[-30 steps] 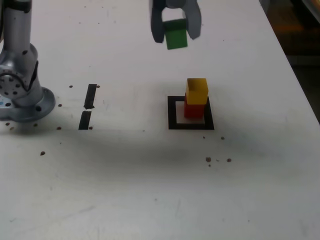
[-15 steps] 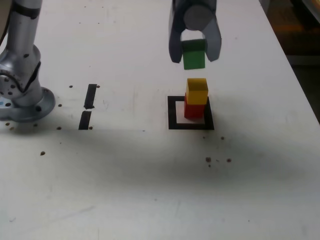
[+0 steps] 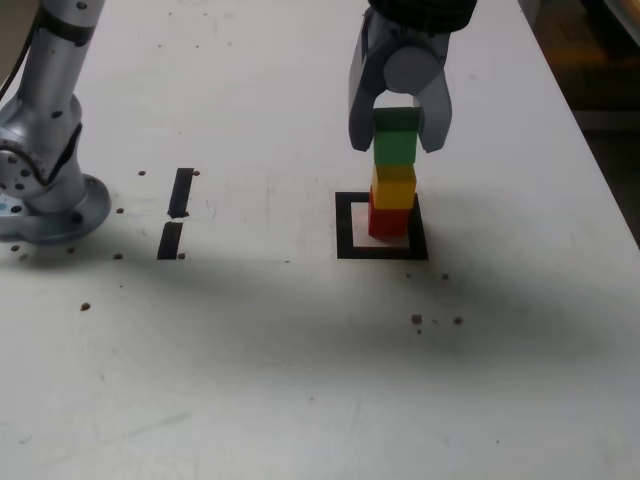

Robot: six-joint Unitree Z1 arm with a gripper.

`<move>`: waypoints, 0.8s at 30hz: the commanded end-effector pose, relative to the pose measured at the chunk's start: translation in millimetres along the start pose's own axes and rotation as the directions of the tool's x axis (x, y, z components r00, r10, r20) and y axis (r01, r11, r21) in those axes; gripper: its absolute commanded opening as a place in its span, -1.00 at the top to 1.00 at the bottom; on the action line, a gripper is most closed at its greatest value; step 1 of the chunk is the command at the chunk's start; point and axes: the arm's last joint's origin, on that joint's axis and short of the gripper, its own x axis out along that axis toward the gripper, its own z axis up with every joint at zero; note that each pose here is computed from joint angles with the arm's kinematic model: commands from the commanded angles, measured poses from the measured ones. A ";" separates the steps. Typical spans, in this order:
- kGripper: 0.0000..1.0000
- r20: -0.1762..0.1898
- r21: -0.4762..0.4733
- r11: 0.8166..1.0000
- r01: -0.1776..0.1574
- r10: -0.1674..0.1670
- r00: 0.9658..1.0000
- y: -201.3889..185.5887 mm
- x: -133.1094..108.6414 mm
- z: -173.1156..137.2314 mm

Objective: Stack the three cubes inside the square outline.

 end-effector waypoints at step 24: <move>-0.55 -0.037 0.005 1.000 -0.020 0.020 0.999 0.3 15.8 15.0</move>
